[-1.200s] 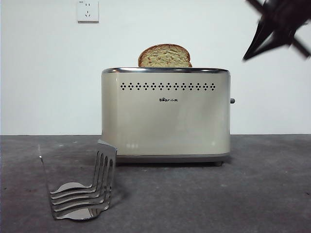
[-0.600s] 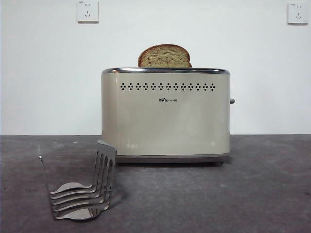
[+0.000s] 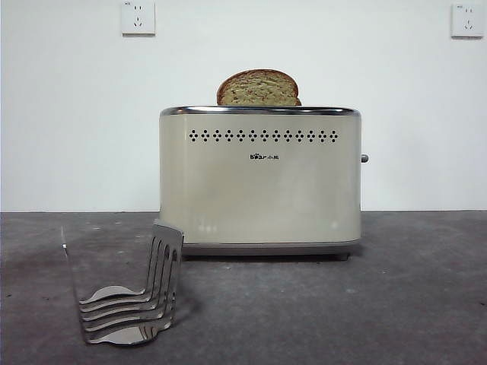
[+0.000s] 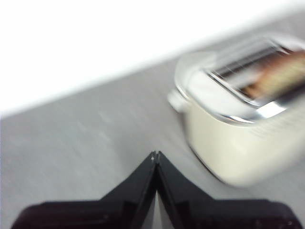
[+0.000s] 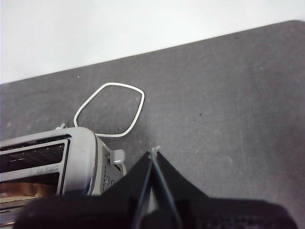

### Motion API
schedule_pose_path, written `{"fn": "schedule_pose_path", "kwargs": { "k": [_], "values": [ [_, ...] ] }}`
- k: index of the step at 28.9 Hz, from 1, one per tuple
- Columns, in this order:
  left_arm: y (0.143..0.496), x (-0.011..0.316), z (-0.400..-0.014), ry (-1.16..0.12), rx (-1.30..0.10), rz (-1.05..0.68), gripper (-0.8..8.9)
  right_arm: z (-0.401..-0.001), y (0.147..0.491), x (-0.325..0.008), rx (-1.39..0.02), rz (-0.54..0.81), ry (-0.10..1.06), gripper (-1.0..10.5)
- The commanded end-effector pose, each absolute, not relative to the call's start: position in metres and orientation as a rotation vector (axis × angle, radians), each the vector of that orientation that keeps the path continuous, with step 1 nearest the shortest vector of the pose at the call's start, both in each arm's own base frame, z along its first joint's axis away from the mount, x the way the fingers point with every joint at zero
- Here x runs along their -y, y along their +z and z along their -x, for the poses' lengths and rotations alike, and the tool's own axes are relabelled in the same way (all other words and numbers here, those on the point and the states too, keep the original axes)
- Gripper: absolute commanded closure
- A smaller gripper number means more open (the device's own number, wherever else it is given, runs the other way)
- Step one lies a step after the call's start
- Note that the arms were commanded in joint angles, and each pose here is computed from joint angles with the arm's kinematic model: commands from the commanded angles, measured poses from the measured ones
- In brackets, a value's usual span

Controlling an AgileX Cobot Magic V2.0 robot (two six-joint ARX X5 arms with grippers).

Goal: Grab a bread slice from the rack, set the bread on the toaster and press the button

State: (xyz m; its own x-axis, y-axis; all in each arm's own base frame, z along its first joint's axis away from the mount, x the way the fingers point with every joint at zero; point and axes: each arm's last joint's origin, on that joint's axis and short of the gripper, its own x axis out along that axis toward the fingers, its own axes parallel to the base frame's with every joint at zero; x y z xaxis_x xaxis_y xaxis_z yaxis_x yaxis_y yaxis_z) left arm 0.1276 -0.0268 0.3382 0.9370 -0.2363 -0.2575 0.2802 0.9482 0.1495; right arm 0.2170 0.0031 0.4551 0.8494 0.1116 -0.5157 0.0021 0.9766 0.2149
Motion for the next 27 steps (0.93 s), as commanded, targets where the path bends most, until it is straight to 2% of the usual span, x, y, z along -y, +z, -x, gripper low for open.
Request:
{"fn": "schedule_pose_path", "kwargs": {
  "k": [1,3,4,10,12,14,17,27],
  "values": [
    [0.24,0.016,-0.12,-0.193,-0.159,-0.137,8.16,-0.225,0.45,-0.003,-0.577,-0.205,0.056,9.5],
    [0.192,0.012,-0.108,-0.154,-0.156,-0.051,8.16,-0.232,0.445,-0.003,-0.597,-0.206,0.054,9.5],
    [0.182,0.011,-0.106,-0.151,-0.159,-0.045,8.16,-0.234,0.444,-0.003,-0.604,-0.206,0.053,9.5],
    [0.15,0.01,-0.099,-0.143,-0.165,-0.032,8.16,-0.242,0.439,-0.003,-0.628,-0.207,0.051,9.5],
    [0.147,0.009,-0.097,-0.134,-0.193,-0.032,8.16,-0.244,0.438,-0.003,-0.632,-0.207,0.049,9.5],
    [0.152,0.009,-0.096,-0.136,-0.133,-0.031,8.16,-0.246,0.437,-0.003,-0.636,-0.206,0.045,9.5],
    [0.154,0.009,-0.096,-0.137,-0.121,-0.032,8.16,-0.247,0.436,-0.002,-0.64,-0.202,0.032,9.5],
    [0.148,0.01,-0.099,-0.137,-0.188,-0.033,8.16,-0.248,0.435,-0.002,-0.641,-0.199,0.023,9.5]
  ]
}}
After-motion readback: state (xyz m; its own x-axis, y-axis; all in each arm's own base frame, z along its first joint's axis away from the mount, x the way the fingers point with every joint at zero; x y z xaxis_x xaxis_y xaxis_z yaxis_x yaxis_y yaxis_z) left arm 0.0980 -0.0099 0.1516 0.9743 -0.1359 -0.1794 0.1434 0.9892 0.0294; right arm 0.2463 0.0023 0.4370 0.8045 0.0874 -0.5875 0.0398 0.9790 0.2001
